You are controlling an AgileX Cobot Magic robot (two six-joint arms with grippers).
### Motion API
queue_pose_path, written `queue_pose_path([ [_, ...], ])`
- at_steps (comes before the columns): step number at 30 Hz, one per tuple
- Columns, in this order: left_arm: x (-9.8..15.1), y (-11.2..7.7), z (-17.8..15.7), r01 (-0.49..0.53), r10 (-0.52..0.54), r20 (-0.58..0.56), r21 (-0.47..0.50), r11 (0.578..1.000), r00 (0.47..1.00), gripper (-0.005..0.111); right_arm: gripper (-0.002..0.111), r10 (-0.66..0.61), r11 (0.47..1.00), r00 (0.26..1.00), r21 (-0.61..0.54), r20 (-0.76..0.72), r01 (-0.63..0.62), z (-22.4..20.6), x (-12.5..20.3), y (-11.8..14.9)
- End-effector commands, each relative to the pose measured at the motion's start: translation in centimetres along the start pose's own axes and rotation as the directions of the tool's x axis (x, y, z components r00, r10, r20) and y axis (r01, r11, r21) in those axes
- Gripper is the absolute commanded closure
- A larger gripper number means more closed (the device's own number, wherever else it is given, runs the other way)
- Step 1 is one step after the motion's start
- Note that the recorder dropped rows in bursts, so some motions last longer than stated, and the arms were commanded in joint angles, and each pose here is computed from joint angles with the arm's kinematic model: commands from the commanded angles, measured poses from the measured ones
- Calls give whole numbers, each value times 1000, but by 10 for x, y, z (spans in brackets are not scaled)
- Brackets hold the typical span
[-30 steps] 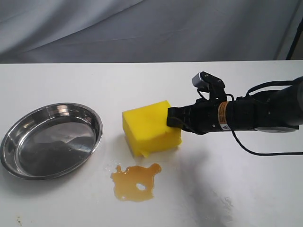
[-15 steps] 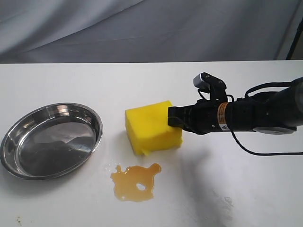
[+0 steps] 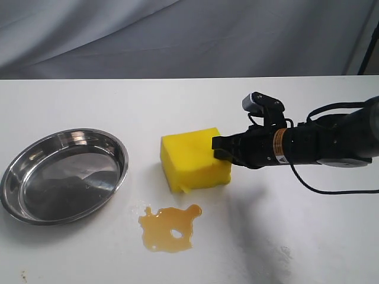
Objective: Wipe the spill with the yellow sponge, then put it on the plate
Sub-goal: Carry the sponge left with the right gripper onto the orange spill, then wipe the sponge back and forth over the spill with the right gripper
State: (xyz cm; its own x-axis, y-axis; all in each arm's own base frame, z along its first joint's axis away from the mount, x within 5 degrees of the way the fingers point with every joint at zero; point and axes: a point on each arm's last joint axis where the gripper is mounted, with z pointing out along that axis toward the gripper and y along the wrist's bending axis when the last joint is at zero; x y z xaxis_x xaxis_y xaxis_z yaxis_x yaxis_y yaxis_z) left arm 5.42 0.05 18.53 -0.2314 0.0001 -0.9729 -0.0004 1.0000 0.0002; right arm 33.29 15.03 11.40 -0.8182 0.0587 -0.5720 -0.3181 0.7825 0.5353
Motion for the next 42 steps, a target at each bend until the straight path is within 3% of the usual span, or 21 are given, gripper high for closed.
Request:
queue_pose_path([
  [1,0,0,0,4,-4,11,-1,1000,1000,107,108,-70,997,998,-33,-3,70,1,0,5],
  [9,0,0,0,4,-4,11,-1,1000,1000,107,108,-227,972,972,-69,-56,223,5,10,16],
  [16,0,0,0,4,-4,11,-1,1000,1000,107,108,-294,954,951,-93,-98,285,12,21,31],
  [24,0,0,0,4,-4,11,-1,1000,1000,107,108,-491,869,837,-201,-240,452,17,49,54],
  [31,0,0,0,4,-4,11,-1,1000,1000,107,108,-486,872,817,-239,-311,428,15,56,54],
  [35,0,0,0,4,-4,11,-1,1000,1000,107,108,-496,860,814,-303,-303,411,11,57,61],
  [42,0,0,0,4,-4,11,-1,1000,1000,107,108,-515,845,821,-306,-246,438,-1,45,72],
])
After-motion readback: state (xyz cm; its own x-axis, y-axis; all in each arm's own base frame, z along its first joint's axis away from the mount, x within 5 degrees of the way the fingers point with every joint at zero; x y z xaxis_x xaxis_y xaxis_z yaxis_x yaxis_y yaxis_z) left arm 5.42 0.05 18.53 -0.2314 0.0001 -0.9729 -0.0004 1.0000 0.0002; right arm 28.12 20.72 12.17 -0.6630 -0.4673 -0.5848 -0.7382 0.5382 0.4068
